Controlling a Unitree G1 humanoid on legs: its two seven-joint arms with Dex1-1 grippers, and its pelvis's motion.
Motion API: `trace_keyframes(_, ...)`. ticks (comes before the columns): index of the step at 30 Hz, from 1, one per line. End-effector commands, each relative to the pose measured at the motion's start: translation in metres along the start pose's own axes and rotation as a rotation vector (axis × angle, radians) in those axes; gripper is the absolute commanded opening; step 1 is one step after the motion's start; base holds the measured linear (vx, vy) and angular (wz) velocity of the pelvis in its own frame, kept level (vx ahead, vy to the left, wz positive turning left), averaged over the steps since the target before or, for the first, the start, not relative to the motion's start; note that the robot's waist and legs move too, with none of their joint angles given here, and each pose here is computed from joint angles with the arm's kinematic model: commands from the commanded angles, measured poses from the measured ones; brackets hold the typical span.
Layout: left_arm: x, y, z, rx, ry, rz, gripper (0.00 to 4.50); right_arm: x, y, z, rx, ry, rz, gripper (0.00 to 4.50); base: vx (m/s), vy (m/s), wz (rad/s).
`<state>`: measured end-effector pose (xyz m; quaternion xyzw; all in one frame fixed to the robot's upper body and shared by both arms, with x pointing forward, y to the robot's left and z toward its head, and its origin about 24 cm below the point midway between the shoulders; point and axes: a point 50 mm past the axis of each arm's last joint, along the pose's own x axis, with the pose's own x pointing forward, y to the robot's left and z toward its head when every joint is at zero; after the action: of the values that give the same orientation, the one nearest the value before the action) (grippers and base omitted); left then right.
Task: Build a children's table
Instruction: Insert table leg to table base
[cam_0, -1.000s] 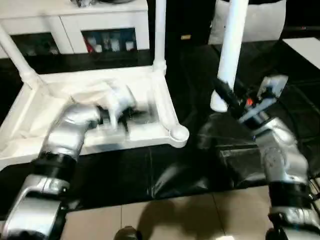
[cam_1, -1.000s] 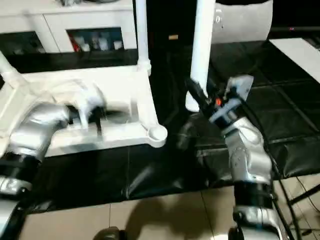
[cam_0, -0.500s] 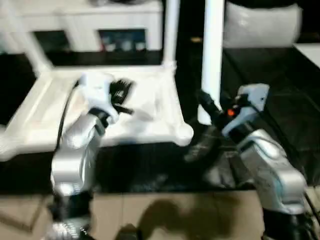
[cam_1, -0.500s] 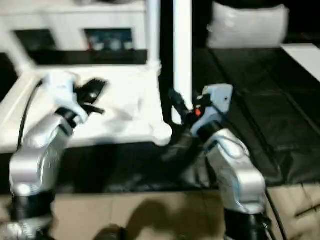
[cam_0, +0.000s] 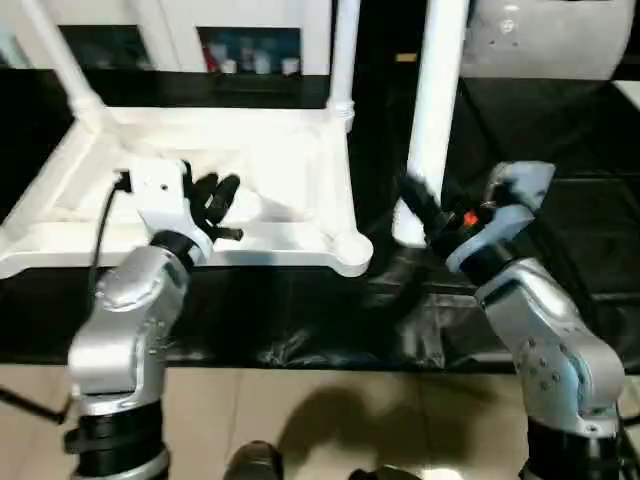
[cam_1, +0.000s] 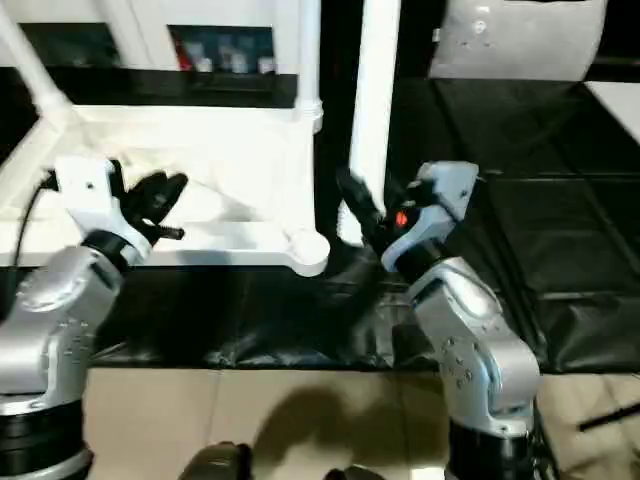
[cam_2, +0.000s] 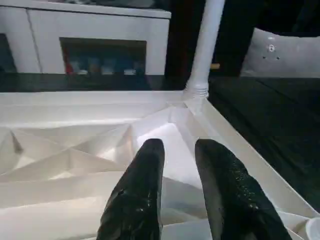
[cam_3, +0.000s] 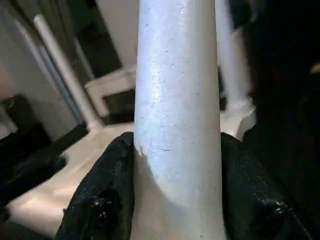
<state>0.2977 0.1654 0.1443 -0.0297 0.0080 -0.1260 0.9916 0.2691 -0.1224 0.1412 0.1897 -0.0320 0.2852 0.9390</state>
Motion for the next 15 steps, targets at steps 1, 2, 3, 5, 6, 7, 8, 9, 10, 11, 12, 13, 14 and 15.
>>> trace_keyframes(1, 0.029, -0.016, 0.017, 0.028, 0.024, -0.078, 1.28, 0.004, 0.022, -0.013, -0.023, 0.078, 0.212, 1.93, 0.0, 0.0, 0.0)
trace_keyframes(2, 0.033, -0.019, 0.018, 0.027, 0.03, -0.087, 1.28, 0.003, 0.023, -0.017, -0.042, 0.091, 0.232, 1.93, 0.0, 0.0, 0.0)
trace_keyframes(3, 0.046, -0.034, 0.027, 0.01, 0.017, -0.153, 1.28, 0.006, 0.023, -0.023, -0.085, 0.124, 0.229, 1.93, 0.0, 0.0, 0.0)
trace_keyframes(5, 0.058, -0.062, 0.039, -0.014, -0.004, -0.294, 1.28, 0.011, 0.019, -0.026, -0.121, 0.151, 0.191, 1.93, -0.018, 0.027, 0.0)
trace_keyframes(6, 0.062, -0.08, 0.044, -0.021, -0.009, -0.39, 1.28, 0.014, 0.016, -0.028, -0.154, 0.164, 0.175, 1.93, -0.037, 0.054, 0.0)
trace_keyframes(7, 0.064, -0.096, 0.045, -0.017, -0.005, -0.459, 1.28, 0.013, 0.013, -0.03, -0.179, 0.182, 0.163, 1.93, -0.033, 0.07, 0.04)
trace_keyframes(8, 0.066, -0.111, 0.045, 0.009, 0.001, -0.519, 1.28, 0.014, 0.01, -0.032, -0.21, 0.194, 0.159, 1.93, -0.026, 0.077, 0.0)
trace_keyframes(9, 0.066, -0.12, 0.045, 0.046, -0.005, -0.563, 1.28, 0.015, 0.008, -0.033, -0.22, 0.2, 0.15, 1.92, -0.026, 0.077, 0.0)
trace_keyframes(10, 0.062, -0.134, 0.052, 0.066, -0.032, -0.637, 1.28, 0.016, 0.001, -0.033, -0.243, 0.213, 0.093, 1.92, -0.027, 0.069, -0.01)
trace_keyframes(11, 0.057, -0.14, 0.061, 0.034, -0.057, -0.69, 1.28, 0.017, -0.006, -0.032, -0.258, 0.222, 0.043, 1.92, -0.031, 0.051, 0.0)
trace_keyframes(12, 0.054, -0.143, 0.067, 0.007, -0.071, -0.719, 1.28, 0.017, -0.01, -0.031, -0.268, 0.228, 0.014, 1.91, -0.031, 0.051, 0.0)
trace_keyframes(13, 0.05, -0.146, 0.071, -0.005, -0.083, -0.738, 1.28, 0.016, -0.014, -0.031, -0.269, 0.233, -0.011, 1.91, 0.0, 0.0, 0.0)
trace_keyframes(14, 0.047, -0.148, 0.073, -0.005, -0.092, -0.759, 1.28, 0.016, -0.018, -0.03, -0.286, 0.233, -0.024, 1.91, 0.0, 0.0, 0.0)
trace_keyframes(15, 0.039, -0.156, 0.075, 0.058, -0.105, -0.798, 1.28, 0.014, -0.023, -0.029, -0.309, 0.243, -0.044, 1.91, 0.0, 0.0, 0.0)
